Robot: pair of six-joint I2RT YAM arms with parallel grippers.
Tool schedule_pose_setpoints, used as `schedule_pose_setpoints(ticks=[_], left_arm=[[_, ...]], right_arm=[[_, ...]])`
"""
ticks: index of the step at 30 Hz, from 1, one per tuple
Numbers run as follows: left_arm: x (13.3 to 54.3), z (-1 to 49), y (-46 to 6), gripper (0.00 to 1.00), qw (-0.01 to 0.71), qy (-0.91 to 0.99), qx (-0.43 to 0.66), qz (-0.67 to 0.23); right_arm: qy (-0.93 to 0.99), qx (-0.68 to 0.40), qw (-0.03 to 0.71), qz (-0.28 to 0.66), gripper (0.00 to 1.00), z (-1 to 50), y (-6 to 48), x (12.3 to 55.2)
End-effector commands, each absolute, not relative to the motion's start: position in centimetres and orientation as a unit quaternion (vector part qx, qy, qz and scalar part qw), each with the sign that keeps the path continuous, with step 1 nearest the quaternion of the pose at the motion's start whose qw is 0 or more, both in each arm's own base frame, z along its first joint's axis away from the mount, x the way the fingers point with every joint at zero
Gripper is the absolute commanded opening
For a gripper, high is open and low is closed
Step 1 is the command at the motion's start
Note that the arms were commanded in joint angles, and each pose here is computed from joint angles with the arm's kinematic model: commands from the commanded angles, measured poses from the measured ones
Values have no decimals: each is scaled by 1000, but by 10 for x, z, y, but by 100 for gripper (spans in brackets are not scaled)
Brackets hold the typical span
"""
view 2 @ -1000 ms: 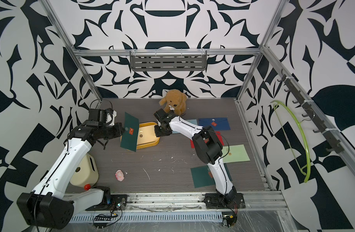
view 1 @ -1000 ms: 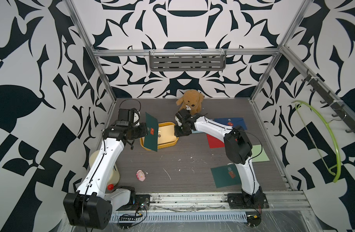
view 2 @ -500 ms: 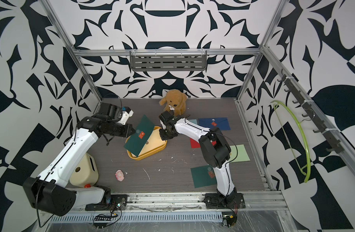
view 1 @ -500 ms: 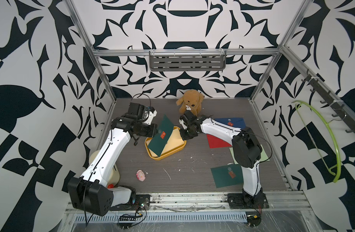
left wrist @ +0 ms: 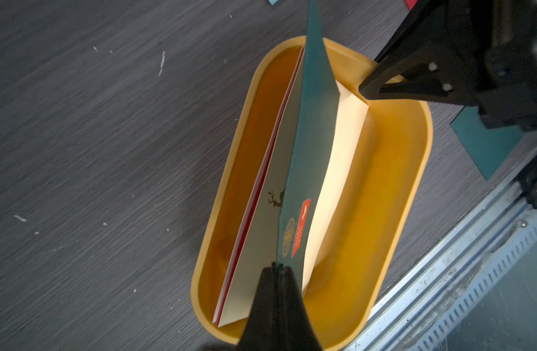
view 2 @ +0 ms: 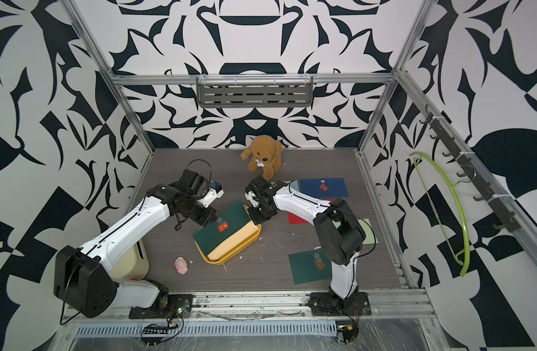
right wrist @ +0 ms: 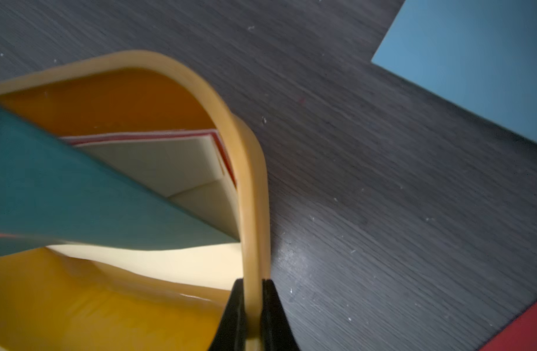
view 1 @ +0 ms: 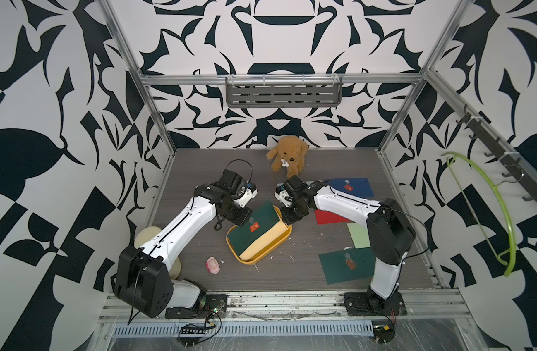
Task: Put the sealed envelopes into the storage box
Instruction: Place the envelope in the storage box.
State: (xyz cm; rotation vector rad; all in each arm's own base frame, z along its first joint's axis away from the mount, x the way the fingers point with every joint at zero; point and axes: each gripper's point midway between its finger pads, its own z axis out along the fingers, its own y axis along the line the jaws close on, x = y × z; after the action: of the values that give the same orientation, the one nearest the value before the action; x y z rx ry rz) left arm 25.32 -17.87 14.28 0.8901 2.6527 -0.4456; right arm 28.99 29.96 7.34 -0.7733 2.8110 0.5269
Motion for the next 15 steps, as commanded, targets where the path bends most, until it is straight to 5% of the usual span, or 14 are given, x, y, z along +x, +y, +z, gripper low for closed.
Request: schedule_pose_setpoints(ticks=[1, 11, 15], left_arm=[[266, 137, -185, 0, 184, 918, 318, -147], [252, 106, -179, 1, 121, 930, 325, -121], [257, 104, -178, 12, 121, 933, 320, -109]], right_arm=[[929, -278, 114, 217, 9, 98, 315, 287], [930, -257, 124, 233, 9, 99, 321, 292], [933, -245, 124, 231, 9, 97, 319, 293]])
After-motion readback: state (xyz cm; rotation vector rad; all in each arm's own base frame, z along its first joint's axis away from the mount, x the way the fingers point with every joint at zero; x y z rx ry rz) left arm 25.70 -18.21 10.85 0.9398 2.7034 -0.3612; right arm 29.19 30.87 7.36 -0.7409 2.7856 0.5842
